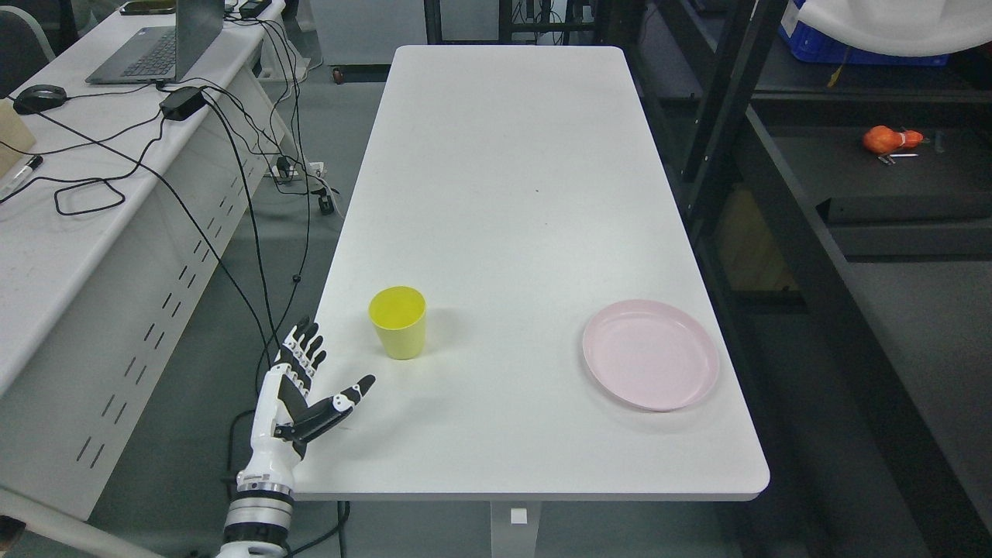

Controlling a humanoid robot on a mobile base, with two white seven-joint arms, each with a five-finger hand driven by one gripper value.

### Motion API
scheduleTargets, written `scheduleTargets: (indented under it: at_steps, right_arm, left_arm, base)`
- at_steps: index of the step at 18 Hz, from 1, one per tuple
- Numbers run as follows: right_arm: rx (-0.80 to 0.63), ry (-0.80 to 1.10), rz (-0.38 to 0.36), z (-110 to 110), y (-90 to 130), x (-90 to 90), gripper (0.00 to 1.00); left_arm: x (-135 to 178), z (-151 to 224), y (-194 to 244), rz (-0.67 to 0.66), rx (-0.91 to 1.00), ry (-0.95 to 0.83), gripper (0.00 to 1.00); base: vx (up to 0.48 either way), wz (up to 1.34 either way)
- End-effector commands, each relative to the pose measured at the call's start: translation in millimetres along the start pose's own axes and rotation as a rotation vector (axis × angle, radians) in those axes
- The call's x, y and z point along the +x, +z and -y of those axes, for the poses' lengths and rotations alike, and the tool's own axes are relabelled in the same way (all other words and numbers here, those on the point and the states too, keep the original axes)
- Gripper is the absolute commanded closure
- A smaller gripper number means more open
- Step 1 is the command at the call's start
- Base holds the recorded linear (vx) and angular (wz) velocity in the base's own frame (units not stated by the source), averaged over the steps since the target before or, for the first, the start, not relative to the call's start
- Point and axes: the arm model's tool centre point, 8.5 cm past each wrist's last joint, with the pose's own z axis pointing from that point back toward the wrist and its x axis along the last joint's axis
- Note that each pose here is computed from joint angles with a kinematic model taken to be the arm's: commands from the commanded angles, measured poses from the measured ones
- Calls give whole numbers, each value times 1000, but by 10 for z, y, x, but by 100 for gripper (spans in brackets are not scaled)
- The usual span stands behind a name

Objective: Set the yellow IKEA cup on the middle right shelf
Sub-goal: 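Move the left hand toward the yellow cup on the table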

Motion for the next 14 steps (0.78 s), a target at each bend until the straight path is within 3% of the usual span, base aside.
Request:
scheduleTargets:
  at_steps: [1, 7, 14]
  right_arm:
    - [-13, -3, -15, 98, -6, -91, 1]
    - [-13, -3, -15, 98, -6, -91, 1]
    - [-13, -3, -15, 98, -6, -91, 1]
  left_arm:
    - [89, -19, -87, 25, -8, -14, 1]
    - [84, -22, -150, 26, -5, 4, 1]
    - [-201, -109, -576, -65, 31, 94, 2]
  base:
    - [-2, -50]
    - [0, -4]
    - [0, 4]
